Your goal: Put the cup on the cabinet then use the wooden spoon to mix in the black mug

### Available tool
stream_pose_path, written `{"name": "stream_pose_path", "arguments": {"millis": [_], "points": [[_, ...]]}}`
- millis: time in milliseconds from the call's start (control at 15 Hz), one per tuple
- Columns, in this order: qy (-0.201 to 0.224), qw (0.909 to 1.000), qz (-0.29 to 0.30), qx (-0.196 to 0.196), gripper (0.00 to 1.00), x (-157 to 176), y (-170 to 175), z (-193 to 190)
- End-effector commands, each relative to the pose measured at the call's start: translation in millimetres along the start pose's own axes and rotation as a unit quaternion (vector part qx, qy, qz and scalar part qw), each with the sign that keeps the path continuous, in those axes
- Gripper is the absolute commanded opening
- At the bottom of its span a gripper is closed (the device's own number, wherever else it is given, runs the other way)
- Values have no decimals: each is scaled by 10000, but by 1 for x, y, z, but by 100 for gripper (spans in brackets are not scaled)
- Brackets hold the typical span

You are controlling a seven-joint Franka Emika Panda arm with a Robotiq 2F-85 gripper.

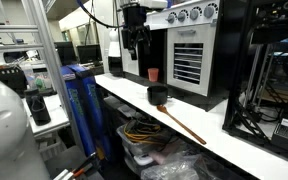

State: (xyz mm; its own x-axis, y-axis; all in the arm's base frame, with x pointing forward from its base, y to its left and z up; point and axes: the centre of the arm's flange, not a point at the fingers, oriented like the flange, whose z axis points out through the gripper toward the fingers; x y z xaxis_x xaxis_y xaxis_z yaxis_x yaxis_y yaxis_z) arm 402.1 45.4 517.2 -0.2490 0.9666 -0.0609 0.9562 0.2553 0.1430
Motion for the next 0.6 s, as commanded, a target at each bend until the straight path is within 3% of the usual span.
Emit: {"name": "stream_pose_path", "arguments": {"millis": [0,267,533], "points": [[94,9962,722,-487,100,23,-2,-41],[152,9789,1887,-763,100,35,6,-57],[234,9477,3070,-845,100,39,10,-58]]}}
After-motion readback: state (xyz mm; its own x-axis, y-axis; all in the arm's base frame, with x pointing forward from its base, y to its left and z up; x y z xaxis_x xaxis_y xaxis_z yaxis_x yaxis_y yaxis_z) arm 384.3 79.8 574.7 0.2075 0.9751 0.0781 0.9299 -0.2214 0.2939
